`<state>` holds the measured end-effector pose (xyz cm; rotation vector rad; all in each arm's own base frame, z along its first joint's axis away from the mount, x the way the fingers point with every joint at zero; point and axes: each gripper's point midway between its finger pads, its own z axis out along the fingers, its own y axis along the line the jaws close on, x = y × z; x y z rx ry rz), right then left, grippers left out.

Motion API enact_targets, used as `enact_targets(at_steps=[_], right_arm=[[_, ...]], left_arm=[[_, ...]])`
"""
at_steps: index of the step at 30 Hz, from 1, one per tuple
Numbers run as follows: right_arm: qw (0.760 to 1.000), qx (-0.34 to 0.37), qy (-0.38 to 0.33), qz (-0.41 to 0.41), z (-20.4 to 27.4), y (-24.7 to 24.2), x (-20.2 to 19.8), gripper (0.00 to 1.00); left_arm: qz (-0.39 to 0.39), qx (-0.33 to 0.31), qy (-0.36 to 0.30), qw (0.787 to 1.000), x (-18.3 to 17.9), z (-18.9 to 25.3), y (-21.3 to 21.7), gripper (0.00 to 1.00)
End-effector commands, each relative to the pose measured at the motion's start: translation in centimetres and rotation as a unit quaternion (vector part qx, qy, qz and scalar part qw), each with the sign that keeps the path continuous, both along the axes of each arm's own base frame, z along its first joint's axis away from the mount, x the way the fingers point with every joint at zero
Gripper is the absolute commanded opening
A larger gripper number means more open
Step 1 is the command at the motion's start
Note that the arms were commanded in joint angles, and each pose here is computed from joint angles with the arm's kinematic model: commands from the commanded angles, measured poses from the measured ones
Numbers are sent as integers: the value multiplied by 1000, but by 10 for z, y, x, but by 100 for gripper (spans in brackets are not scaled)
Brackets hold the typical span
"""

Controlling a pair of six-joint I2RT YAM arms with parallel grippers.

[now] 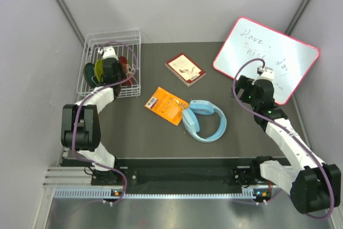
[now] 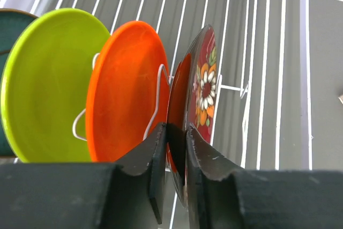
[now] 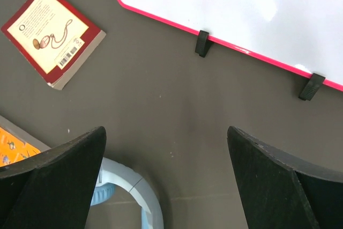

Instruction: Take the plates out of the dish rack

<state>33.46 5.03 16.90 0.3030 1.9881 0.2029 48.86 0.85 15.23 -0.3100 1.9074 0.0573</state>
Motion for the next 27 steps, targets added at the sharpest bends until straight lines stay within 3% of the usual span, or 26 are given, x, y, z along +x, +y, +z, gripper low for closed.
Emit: enact_targets(at_steps=[1,5,7,8,14,20,27], right_arm=[[1000,1,-6,4,1,3,2,95],[1000,0,-1,5,-2,3,0,95],[1000,-1,0,3,-3,2,-1,95],[1000,-1,0,4,-3,3,-1,95],[1000,-2,9,3,-8,2,-2,95],[1000,0,13,3,-8,2,-5,95],[1000,0,4,3,-1,1,-9,96]], left_arm=[[-23,-18,-40,999,9,16,-14,11],[-23,-17,-34,999,6,8,-15,11],[-25,-14,-31,999,6,4,-16,8],[-26,-12,-28,999,6,2,-17,1],[-8,21,-25,999,5,0,-17,0],[50,146,-54,986,-8,42,-25,0],[76,173,-74,979,-21,79,-26,0]])
